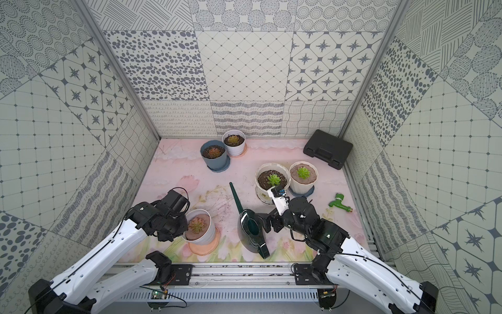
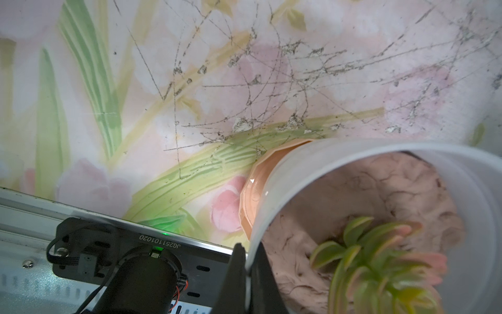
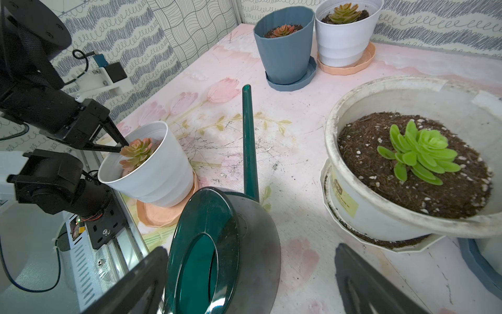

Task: Water the succulent around the soil edge
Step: Move the pot to the center of the board.

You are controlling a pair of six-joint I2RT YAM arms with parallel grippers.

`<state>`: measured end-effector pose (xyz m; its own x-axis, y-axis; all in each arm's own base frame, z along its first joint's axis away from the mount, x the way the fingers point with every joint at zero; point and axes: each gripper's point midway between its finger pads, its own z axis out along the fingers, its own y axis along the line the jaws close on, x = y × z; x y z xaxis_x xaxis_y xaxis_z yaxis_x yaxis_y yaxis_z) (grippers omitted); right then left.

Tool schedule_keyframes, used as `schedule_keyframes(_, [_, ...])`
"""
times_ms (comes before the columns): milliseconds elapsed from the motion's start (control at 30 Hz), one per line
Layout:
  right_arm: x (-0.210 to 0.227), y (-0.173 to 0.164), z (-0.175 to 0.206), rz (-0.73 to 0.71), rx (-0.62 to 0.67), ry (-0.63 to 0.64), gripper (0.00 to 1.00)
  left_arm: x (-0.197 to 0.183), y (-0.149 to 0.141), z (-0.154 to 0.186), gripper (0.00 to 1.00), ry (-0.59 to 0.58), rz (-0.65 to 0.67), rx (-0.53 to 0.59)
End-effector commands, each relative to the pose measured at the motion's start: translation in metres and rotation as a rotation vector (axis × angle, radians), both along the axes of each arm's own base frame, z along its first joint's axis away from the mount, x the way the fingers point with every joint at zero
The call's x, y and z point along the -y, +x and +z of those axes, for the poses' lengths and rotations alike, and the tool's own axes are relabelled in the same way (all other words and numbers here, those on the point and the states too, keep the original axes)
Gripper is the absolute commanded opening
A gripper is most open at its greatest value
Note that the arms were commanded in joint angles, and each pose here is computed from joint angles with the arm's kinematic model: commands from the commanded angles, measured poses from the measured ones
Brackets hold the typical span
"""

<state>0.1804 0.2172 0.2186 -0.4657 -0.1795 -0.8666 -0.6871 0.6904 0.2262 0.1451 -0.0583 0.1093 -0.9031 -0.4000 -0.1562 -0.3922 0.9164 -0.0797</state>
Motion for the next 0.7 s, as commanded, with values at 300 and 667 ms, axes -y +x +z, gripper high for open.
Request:
schedule_keyframes(300, [-0.002, 0.003, 0.008, -0.008, 0.033, 0.03, 0.97, 0.019, 0.095, 0.01, 0.0, 0.072, -0.059, 0.195])
schedule_keyframes(667, [-0.001, 0.004, 0.006, -0.014, 0.029, 0.025, 0.98, 0.014, 0.169, 0.021, 0.0, 0.219, -0.109, 0.267])
